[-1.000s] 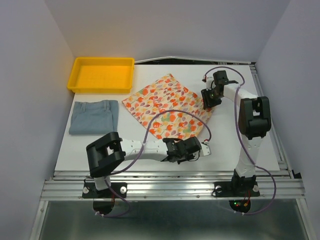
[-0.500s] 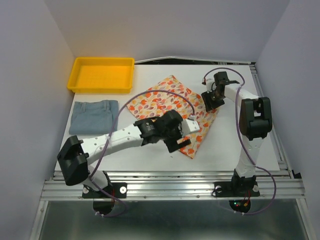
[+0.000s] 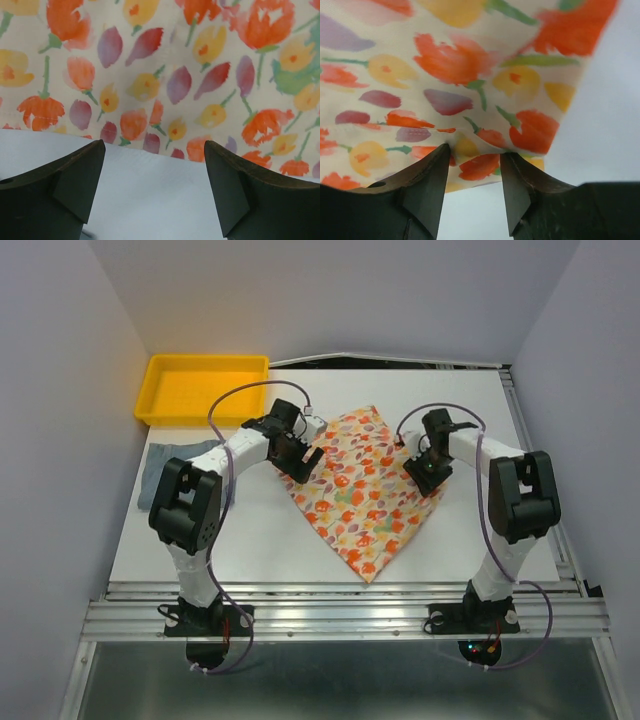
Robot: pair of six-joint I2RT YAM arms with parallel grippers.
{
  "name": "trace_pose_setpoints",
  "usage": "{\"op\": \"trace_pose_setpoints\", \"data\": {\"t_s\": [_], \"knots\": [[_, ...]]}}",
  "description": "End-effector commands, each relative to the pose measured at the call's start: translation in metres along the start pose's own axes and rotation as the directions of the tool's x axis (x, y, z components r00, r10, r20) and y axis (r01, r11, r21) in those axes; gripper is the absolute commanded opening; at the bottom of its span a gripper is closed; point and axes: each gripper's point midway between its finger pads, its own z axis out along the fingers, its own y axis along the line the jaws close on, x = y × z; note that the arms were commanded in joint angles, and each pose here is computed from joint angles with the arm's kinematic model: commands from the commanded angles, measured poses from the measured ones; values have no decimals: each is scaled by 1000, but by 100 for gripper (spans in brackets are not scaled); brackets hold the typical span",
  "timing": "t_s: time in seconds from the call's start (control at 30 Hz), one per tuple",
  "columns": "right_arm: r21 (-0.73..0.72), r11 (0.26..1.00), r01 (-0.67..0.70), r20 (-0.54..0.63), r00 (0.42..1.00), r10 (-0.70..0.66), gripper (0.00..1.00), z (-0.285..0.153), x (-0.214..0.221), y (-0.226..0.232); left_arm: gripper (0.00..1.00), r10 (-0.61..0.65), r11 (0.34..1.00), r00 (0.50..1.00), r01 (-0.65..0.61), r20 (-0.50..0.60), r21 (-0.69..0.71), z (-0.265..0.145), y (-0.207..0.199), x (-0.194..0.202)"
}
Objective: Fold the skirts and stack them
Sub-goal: Flatten the skirt out
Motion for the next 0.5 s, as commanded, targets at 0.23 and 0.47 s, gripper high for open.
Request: {"op": "trace_pose_setpoints", "data": {"t_s": [0.23, 0.47], "knots": [[-703, 709, 64, -103, 976, -190, 61, -75, 32, 201, 85, 8, 1000, 1000, -8, 2, 17, 49, 31, -44], [-663, 737, 131, 131, 990, -58, 57, -104, -49, 195, 82, 53, 997, 998, -52, -19, 61, 78, 36, -54]]}}
